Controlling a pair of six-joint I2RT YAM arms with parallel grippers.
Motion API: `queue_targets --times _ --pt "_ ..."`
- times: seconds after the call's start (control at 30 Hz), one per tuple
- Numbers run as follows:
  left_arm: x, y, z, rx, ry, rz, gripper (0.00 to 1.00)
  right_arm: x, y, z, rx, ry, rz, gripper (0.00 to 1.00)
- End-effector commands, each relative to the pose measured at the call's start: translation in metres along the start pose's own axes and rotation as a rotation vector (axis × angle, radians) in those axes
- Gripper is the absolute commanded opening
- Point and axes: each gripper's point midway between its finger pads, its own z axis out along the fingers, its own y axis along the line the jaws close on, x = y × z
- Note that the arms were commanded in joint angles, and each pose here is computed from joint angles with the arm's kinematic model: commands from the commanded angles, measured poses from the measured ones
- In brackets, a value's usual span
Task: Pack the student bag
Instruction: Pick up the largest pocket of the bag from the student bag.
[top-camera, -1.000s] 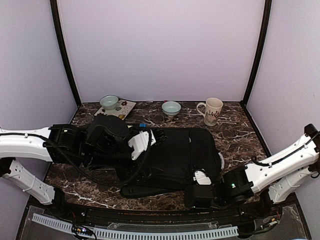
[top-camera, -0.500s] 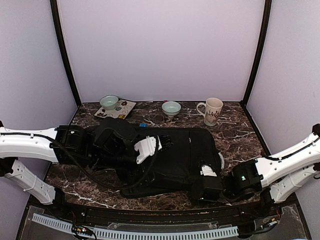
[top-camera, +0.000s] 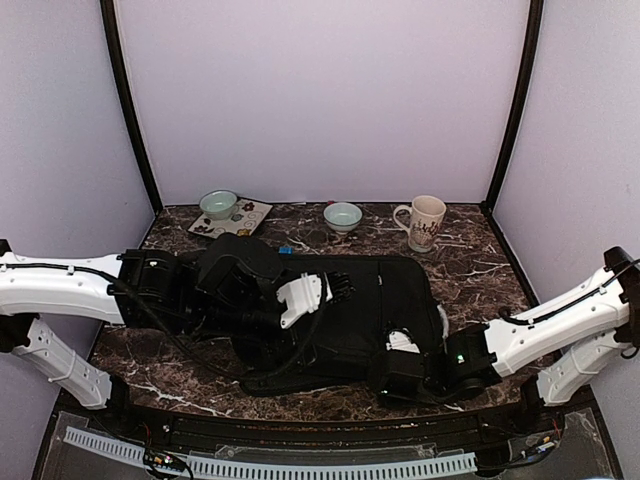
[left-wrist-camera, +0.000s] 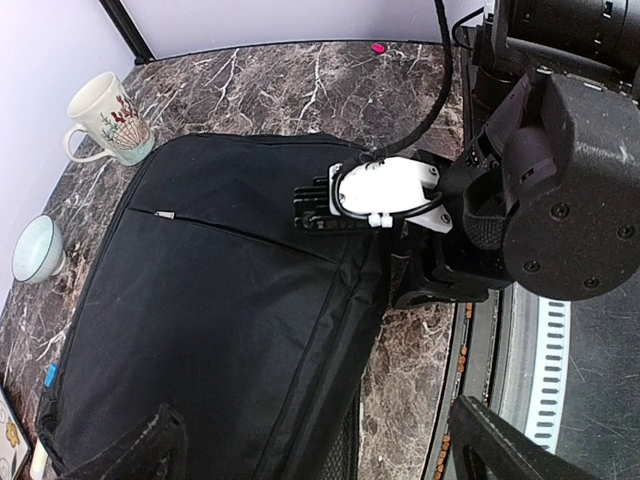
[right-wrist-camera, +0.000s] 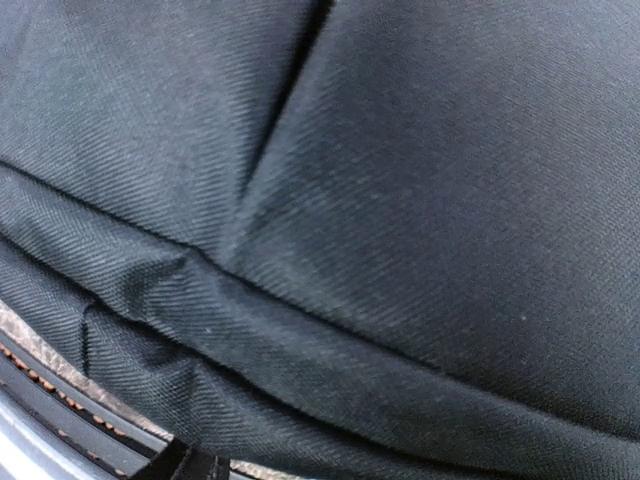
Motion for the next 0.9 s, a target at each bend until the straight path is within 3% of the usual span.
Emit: queue_targets --times 0.0,0.37,0.5,0.63,0.87 --pt "-0.012 0.000 -0.005 0.010 -0.027 0.001 0.93 -0.014 0.001 0.001 0.021 -0.058 -0.013 0.51" --pt "-0.012 -0.002 0.001 0.014 -0.020 -0.004 0.93 -0.026 -0.006 -0.006 0.077 -0.110 -0.056 0.34" --pt "-0.007 -0.004 0.004 0.026 0.000 0.006 0.93 -0.030 -0.003 -0.005 0.063 -0.140 -0.090 0.23" --pt "0.005 -0.005 0.007 0.037 0.065 0.019 0.94 -0.030 0.001 -0.001 0.030 -0.168 -0.122 0.00" --pt "0.039 -0.011 0.023 0.054 0.198 0.084 0.99 -0.042 0.017 -0.020 -0.037 -0.241 -0.138 0.00"
